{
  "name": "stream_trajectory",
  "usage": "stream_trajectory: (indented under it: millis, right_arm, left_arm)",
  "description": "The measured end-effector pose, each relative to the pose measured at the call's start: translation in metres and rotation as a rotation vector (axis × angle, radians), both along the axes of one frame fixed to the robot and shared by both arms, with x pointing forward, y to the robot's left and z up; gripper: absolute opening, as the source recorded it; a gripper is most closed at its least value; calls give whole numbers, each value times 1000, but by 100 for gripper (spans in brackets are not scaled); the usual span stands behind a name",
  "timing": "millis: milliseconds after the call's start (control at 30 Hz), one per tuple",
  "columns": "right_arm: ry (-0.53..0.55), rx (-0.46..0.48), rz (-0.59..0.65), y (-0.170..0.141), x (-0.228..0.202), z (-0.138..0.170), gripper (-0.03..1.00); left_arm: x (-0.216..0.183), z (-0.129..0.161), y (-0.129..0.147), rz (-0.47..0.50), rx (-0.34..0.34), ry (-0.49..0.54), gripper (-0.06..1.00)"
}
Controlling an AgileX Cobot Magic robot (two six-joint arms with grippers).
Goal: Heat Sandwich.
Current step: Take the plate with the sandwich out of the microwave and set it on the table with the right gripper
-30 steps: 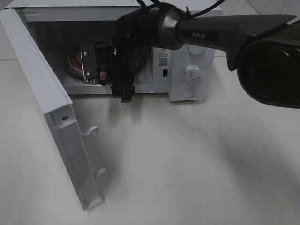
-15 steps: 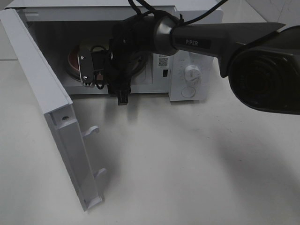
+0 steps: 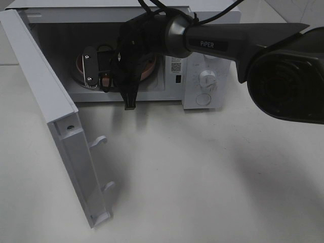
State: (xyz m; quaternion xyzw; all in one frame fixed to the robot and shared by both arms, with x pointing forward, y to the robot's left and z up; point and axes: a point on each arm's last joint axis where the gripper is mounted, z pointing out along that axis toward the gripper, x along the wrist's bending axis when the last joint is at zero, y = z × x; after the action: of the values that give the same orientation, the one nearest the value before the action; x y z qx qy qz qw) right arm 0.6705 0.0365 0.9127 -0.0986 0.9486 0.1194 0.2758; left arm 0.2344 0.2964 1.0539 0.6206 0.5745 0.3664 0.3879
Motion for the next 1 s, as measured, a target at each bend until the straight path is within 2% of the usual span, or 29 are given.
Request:
stream_trajectory:
  millis: [633, 1000]
  right_arm:
    - [17, -49, 41, -8, -10, 4, 12]
    - [5, -38, 63, -17, -24, 14, 10]
  left_arm:
    - [0, 0, 0, 1, 1, 0, 99]
    - [0, 0, 0, 2, 2, 0, 99]
